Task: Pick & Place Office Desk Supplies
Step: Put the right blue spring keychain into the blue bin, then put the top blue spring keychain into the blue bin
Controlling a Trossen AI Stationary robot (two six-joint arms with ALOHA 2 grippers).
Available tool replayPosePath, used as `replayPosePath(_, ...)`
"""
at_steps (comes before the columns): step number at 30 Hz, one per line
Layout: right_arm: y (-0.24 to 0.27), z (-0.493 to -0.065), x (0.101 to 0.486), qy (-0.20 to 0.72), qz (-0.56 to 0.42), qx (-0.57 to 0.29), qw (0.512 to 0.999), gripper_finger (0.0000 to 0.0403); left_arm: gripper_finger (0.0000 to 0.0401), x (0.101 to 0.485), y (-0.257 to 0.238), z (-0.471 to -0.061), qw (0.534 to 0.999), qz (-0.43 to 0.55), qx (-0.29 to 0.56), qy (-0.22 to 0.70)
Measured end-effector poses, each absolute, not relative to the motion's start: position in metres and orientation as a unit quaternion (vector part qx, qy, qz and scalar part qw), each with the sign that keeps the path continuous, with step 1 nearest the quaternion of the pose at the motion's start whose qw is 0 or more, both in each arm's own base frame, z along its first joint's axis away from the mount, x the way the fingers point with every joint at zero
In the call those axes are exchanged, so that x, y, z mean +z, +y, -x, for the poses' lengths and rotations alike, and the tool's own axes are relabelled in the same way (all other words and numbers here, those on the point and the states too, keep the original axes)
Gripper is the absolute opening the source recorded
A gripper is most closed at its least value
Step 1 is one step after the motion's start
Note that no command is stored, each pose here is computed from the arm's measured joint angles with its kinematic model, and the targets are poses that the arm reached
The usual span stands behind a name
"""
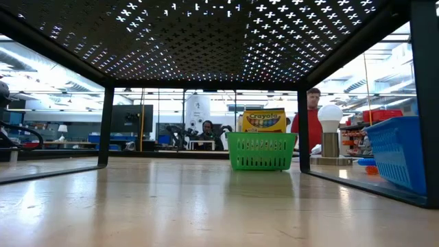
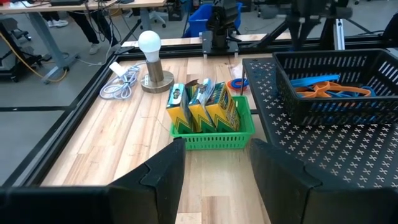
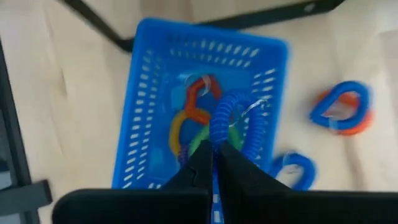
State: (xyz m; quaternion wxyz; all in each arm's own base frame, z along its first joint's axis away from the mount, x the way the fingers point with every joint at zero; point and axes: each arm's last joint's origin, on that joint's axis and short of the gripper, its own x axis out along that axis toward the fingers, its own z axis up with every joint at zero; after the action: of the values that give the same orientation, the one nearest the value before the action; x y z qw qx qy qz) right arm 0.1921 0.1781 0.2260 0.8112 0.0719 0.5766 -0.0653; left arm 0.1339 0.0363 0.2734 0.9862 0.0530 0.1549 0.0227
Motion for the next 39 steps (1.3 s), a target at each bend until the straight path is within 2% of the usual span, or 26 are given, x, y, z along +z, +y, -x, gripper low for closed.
replayPosePath(6, 0.191, -0.205, 0.208, 0.607, -0.089, -0.023, 0.789, 0.0005, 0.0188, 0.273, 0.036, -0.134, 0.986, -0.057, 0.022, 0.155)
replayPosePath(11, 0.193, -0.211, 0.201, 0.615, -0.099, -0.019, 0.782, 0.0012, 0.0188, 0.274, 0.036, -0.134, 0.986, -0.057, 0.023, 0.155)
replayPosePath(14, 0.194, -0.212, 0.202, 0.604, -0.110, -0.023, 0.789, 0.0048, 0.0188, 0.273, 0.036, -0.134, 0.986, -0.057, 0.023, 0.155)
replayPosePath(22, 0.193, -0.213, 0.202, 0.598, -0.119, -0.041, 0.791, 0.0180, 0.0188, 0.273, 0.036, -0.134, 0.986, -0.057, 0.023, 0.155)
replayPosePath(26, 0.193, -0.213, 0.202, 0.597, -0.119, -0.041, 0.792, 0.0213, 0.0188, 0.273, 0.036, -0.134, 0.986, -0.057, 0.023, 0.155)
replayPosePath(33, 0.187, -0.213, 0.202, 0.575, -0.080, -0.077, 0.811, 0.0207, 0.0188, 0.273, 0.036, -0.134, 0.986, -0.057, 0.023, 0.155)
replayPosePath(39, 0.165, -0.211, 0.204, 0.586, -0.030, -0.137, 0.798, 0.0199, 0.0188, 0.273, 0.036, -0.134, 0.986, -0.057, 0.023, 0.155)
